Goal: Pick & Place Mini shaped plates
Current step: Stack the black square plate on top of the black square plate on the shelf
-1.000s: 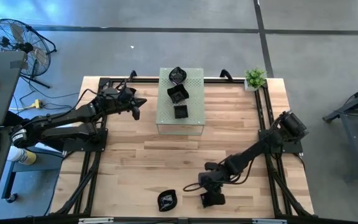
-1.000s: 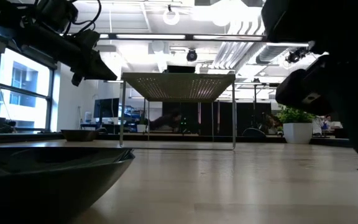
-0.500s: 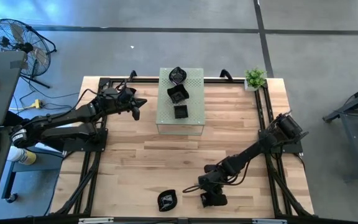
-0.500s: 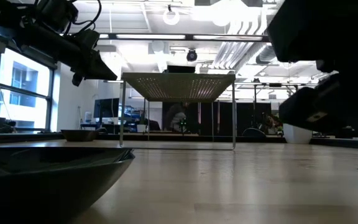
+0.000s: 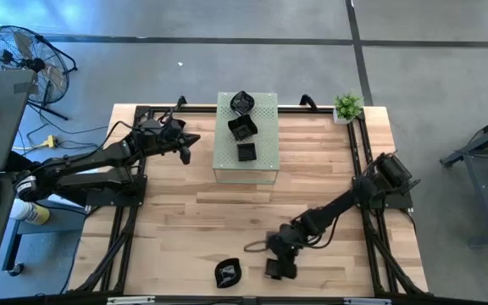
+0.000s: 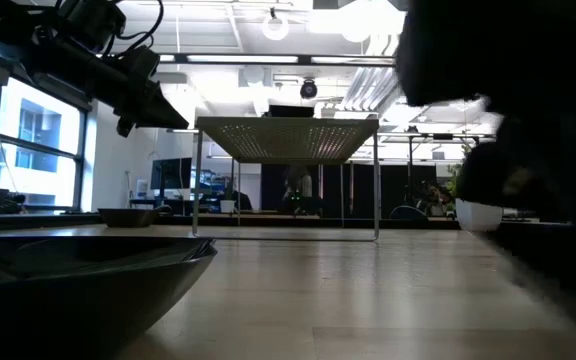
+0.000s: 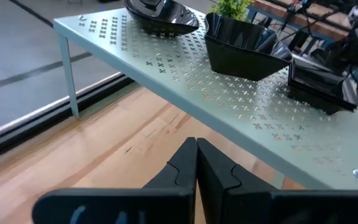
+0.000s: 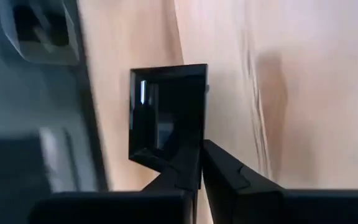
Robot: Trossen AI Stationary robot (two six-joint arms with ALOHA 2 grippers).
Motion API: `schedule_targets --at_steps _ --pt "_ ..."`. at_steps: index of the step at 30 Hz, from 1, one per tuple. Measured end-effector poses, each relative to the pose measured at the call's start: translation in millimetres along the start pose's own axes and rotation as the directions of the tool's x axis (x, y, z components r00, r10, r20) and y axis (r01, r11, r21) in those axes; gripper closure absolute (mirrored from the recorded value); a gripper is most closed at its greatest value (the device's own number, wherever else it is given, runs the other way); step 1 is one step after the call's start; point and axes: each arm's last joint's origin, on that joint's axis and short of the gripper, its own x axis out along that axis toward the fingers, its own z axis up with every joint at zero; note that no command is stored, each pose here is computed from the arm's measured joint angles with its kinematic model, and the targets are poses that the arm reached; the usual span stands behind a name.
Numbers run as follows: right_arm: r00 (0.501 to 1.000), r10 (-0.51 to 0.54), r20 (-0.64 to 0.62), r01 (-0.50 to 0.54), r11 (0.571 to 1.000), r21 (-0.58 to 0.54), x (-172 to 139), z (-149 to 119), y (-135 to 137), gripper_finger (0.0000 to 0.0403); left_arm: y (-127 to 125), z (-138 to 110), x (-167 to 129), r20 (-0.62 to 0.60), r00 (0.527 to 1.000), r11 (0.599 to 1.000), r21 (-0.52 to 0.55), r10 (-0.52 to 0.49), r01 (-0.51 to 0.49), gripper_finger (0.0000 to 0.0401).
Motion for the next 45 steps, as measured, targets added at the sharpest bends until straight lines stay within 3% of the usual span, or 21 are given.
schedule_targets --at_steps 10,15,22,27,32,38,45 --pt "0.967 0.032 0.252 -0.09 0.971 0.223 -65 18 16 0.0395 1 0 0 0.006 1.0 0.999 0.045 0.026 -0.027 0.0401" --pt "0.968 0.002 0.253 -0.065 0.968 0.241 -87 19 10 0.039 1 0 0 0.006 1.0 0.999 0.045 0.026 -0.026 0.0401" --pt "0.986 0.025 0.164 -0.055 0.982 0.182 -61 31 -7 0.033 1 0 0 0.005 1.0 0.997 0.071 0.026 -0.026 0.0401" --pt "0.993 0.024 0.112 -0.03 0.998 0.057 -36 44 0 0.0294 1 -1 0 -0.005 1.0 0.997 0.07 0.027 -0.027 0.0401" --pt "0.994 -0.083 0.066 0.084 0.996 -0.02 -13 58 5 0.0293 2 -5 0 -0.045 0.998 0.997 0.07 0.036 -0.033 0.0401" --pt "0.994 -0.097 0.04 0.099 0.994 -0.041 6 67 12 0.0312 2 -8 0 -0.075 0.996 0.997 0.069 0.041 -0.036 0.0401" --pt "0.994 -0.11 0.025 0.112 0.992 -0.065 15 53 23 0.0322 2 -8 0 -0.076 0.996 0.997 0.069 0.041 -0.036 0.0401"
